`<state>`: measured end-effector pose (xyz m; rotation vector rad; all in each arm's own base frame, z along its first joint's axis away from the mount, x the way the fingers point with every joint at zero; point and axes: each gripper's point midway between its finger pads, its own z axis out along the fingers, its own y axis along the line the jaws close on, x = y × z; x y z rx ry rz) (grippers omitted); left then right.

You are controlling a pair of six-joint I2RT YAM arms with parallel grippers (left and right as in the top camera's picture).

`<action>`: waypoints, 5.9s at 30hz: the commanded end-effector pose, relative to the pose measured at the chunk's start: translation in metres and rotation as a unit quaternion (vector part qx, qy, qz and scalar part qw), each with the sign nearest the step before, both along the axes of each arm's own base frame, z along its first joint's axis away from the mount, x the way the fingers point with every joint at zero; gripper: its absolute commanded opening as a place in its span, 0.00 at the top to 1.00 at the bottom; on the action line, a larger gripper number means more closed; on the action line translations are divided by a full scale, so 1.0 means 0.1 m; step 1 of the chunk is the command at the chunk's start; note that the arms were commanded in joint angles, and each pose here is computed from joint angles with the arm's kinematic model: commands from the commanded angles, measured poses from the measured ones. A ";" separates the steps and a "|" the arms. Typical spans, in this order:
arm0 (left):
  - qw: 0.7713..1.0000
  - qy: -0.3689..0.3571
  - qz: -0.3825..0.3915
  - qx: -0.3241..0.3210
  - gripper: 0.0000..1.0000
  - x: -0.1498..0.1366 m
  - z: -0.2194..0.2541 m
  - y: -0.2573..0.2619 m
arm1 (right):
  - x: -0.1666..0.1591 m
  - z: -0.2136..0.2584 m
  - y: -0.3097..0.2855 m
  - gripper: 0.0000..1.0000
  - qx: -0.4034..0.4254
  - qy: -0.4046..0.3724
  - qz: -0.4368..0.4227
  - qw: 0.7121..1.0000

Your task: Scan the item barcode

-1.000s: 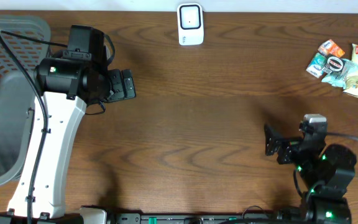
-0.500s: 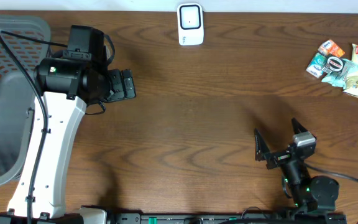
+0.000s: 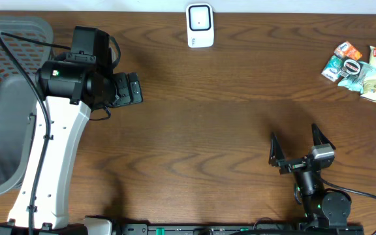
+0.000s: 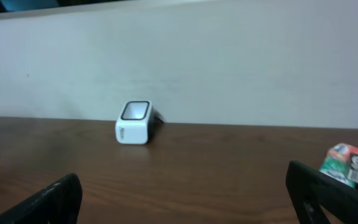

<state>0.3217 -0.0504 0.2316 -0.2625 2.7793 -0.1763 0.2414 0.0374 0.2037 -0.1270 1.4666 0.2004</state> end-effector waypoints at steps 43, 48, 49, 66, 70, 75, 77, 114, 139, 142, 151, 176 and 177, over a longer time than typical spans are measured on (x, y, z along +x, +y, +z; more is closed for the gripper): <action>1.000 -0.002 0.001 0.003 0.02 0.01 0.01 0.02 | 0.05 -0.48 -0.33 0.01 0.007 0.091 -0.088 0.992; 1.000 -0.002 0.001 0.003 0.02 0.01 0.01 0.02 | 0.05 -0.48 -0.36 0.01 0.007 0.091 -0.098 0.991; 1.000 -0.002 0.001 0.003 0.02 0.01 0.01 0.02 | 0.05 -0.48 -0.38 0.01 0.005 0.091 -0.101 0.991; 1.000 -0.002 0.001 0.003 0.02 0.01 0.01 0.02 | 0.05 -0.48 -0.39 0.01 -0.022 0.089 -0.105 0.990; 1.000 -0.002 0.001 0.003 0.02 0.01 0.01 0.02 | 0.05 -0.47 -0.36 0.01 -0.022 0.086 -0.097 0.991; 1.000 -0.002 0.001 0.003 0.02 0.01 0.01 0.02 | 0.05 -0.47 -0.37 0.01 -0.022 0.087 -0.098 0.991; 1.000 -0.002 0.001 0.003 0.02 0.01 0.01 0.02 | 0.05 -0.47 -0.37 0.01 -0.022 0.087 -0.097 0.991; 1.000 0.000 0.001 0.003 0.02 0.00 0.00 0.02 | 0.05 -0.47 -0.36 0.01 -0.022 0.086 -0.097 0.991; 1.000 -0.017 0.001 0.001 0.02 -0.05 0.11 0.03 | 0.05 -0.47 -0.36 0.01 -0.022 0.086 -0.097 0.991; 1.000 -0.025 0.001 0.000 0.02 -0.07 0.16 0.03 | 0.05 -0.47 -0.36 0.01 -0.022 0.086 -0.097 0.991; 0.998 -0.068 0.001 -0.006 0.02 -0.19 0.41 0.04 | 0.05 -0.47 -0.37 0.01 -0.022 0.086 -0.098 0.991; 0.972 -0.234 0.002 -0.028 0.02 -0.88 1.27 0.14 | 0.05 -0.47 -0.37 0.01 -0.022 0.087 -0.097 0.991; 0.969 -0.243 0.002 -0.029 0.02 -0.93 1.31 0.14 | 0.05 -0.47 -0.36 0.01 -0.022 0.087 -0.097 0.991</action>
